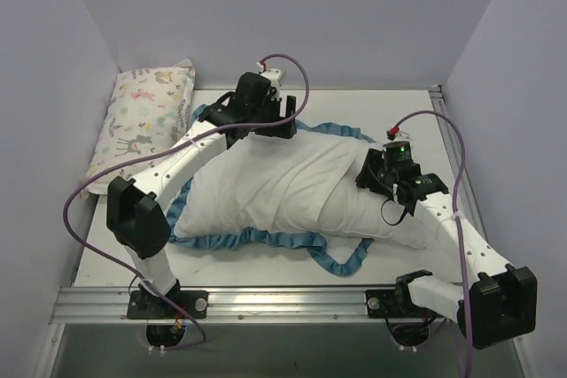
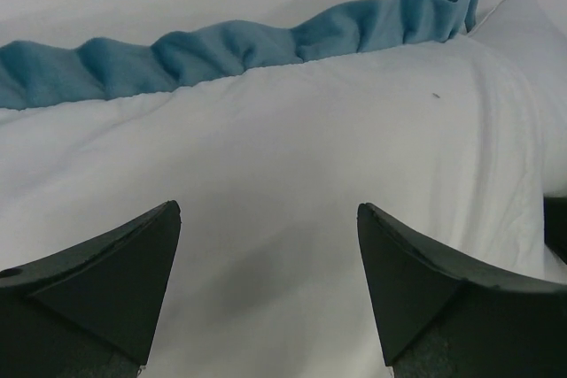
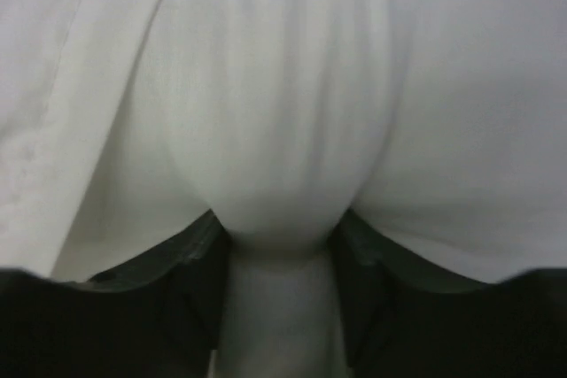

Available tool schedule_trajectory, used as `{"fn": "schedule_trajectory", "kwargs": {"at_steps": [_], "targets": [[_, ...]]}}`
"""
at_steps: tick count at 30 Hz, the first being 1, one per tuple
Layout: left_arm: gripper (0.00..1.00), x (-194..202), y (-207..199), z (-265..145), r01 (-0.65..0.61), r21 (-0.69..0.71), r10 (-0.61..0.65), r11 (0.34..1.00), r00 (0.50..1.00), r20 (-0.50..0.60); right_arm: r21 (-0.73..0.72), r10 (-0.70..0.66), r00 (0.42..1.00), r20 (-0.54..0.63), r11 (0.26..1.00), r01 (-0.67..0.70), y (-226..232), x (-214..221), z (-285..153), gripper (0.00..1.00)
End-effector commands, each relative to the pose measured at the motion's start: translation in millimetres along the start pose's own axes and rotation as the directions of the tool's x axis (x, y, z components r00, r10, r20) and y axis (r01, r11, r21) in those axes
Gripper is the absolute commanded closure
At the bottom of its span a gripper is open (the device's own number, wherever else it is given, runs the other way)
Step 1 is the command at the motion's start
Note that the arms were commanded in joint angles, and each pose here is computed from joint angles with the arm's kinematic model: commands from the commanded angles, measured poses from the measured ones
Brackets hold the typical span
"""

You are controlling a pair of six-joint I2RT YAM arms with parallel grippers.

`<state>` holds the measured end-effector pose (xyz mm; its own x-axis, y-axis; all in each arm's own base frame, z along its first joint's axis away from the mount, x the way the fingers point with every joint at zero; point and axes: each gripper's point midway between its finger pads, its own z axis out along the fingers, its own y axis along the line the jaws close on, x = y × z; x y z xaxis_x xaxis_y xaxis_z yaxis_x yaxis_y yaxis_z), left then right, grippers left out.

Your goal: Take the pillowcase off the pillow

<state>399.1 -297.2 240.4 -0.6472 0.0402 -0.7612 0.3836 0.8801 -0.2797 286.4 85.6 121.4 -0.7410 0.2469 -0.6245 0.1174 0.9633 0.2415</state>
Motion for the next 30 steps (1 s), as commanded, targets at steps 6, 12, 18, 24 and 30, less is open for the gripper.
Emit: {"fn": "schedule_trajectory", "kwargs": {"at_steps": [6, 12, 18, 24, 30], "targets": [[0.11, 11.9, -7.5, 20.8, -0.057, 0.011, 0.058, 0.998, 0.998, -0.03, 0.006, 0.103, 0.992, -0.073, 0.995, -0.102, -14.1, 63.0, 37.4, 1.0], [0.19, 21.7, -1.4, 33.3, -0.073, -0.028, 0.07, 0.997, 0.995, -0.077, 0.004, 0.105, 0.993, -0.055, 0.994, -0.105, -13.3, 59.4, 41.7, 1.0], [0.78, 41.3, 9.8, 40.3, -0.091, -0.075, 0.08, 0.993, 0.987, -0.141, 0.024, 0.082, 0.996, -0.018, 0.996, -0.081, -14.9, 43.1, 31.7, 1.0], [1.0, 16.3, 74.3, 16.0, -0.037, -0.351, 0.012, 0.936, 0.997, -0.071, 0.095, 0.07, 0.997, 0.046, 0.993, -0.074, -29.7, 20.3, 17.2, 1.0], [1.0, -23.6, 162.2, -43.5, 0.191, -0.5, -0.157, 0.845, 0.981, 0.11, 0.116, 0.146, 0.984, 0.105, 0.981, -0.157, -52.7, -6.3, -3.2, 1.0]]}}
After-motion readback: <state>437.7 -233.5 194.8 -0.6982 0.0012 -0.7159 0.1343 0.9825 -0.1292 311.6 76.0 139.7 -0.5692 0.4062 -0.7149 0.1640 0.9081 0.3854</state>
